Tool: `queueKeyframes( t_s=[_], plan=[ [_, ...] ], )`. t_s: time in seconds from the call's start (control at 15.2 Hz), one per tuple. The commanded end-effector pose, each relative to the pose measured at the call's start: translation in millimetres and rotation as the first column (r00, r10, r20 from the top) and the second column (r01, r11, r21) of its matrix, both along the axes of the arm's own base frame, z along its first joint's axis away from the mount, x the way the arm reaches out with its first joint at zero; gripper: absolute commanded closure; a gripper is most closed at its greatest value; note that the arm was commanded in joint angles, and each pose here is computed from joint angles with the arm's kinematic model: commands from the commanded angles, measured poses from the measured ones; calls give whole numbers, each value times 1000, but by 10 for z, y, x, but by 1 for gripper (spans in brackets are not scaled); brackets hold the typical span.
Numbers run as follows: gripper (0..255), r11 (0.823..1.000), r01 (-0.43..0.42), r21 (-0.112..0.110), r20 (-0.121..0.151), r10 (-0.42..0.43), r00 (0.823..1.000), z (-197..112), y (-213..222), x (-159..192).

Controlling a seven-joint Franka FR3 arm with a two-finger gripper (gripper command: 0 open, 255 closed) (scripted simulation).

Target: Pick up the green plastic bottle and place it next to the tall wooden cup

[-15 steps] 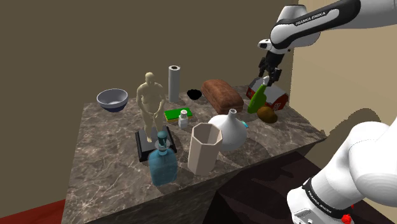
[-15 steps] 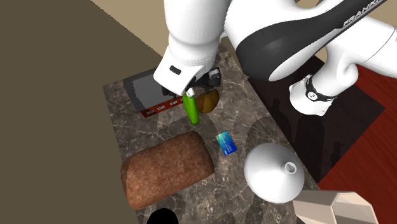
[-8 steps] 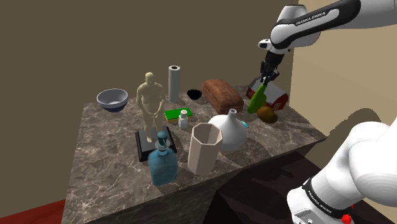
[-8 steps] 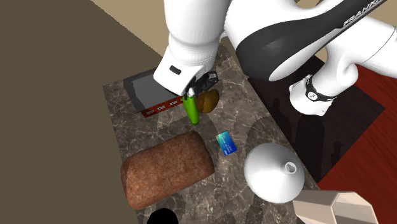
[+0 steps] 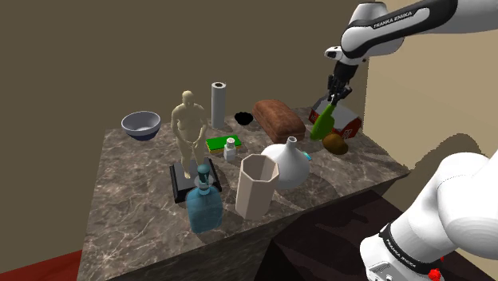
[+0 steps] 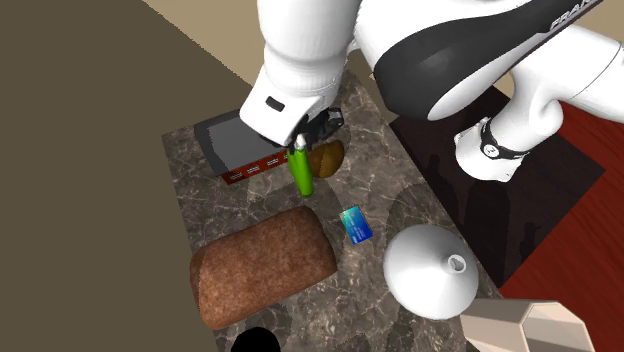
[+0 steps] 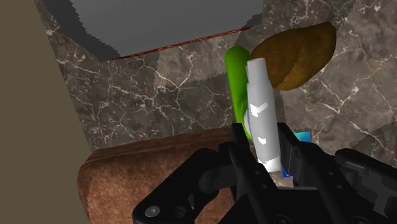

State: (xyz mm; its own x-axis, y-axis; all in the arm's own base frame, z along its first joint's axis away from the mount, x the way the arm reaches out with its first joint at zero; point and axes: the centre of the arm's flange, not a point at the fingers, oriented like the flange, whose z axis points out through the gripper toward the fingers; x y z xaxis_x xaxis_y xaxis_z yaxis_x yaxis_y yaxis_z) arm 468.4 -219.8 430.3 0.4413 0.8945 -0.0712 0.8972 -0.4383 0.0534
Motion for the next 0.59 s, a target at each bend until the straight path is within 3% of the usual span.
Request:
queueKeyframes(
  t_s=[0.0,0.53],
  plan=[
    [255,1000,0,0,0,0,1000,111,2,8],
    [255,1000,0,0,0,0,1000,533,2,8]
  ],
)
